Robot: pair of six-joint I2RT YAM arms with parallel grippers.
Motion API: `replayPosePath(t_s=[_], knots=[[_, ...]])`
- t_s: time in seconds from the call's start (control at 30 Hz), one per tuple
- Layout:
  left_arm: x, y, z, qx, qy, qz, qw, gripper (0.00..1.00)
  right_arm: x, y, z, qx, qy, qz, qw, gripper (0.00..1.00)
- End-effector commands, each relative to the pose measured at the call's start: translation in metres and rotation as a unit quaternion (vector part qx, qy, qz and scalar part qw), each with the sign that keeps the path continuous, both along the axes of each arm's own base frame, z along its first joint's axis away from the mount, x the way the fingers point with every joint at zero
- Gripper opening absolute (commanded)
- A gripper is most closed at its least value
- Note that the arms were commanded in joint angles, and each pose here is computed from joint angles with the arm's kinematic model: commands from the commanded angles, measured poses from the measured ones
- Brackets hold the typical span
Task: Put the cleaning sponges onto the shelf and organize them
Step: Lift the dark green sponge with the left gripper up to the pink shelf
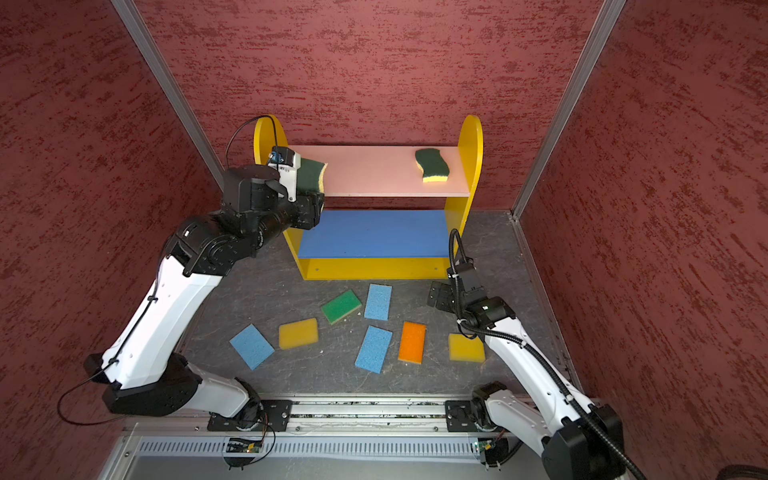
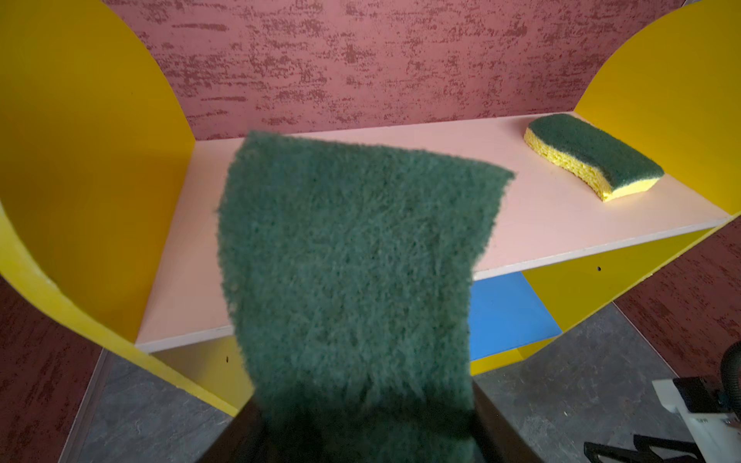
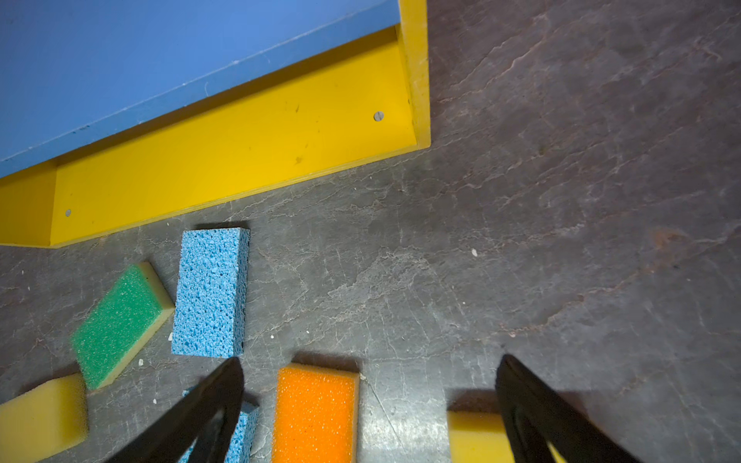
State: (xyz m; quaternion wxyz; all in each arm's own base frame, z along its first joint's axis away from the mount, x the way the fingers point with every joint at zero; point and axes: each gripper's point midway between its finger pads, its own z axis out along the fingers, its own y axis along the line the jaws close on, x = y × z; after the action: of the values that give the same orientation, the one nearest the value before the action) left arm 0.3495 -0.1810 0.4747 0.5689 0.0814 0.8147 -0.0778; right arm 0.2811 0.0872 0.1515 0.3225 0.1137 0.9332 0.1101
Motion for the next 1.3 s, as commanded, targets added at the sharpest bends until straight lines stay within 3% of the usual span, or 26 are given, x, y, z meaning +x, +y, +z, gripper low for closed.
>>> replayPosePath(t_s=[0.0,0.33,1.27], knots=[[0.021,-0.001,0.011,0.015,-0.031,0.012,0.999,0.63,0.012,0.001,0.012,0.0,-0.02,0.0,1.0,0.99],[0.056,-0.001,0.017,0.018,-0.031,0.052,0.998,0.64,0.018,0.003,0.019,0.005,-0.032,-0.003,0.999,0.99],[0.098,0.01,-0.012,-0.035,0.004,0.089,0.995,0.64,0.013,-0.002,0.012,-0.006,-0.022,-0.009,1.0,0.99]])
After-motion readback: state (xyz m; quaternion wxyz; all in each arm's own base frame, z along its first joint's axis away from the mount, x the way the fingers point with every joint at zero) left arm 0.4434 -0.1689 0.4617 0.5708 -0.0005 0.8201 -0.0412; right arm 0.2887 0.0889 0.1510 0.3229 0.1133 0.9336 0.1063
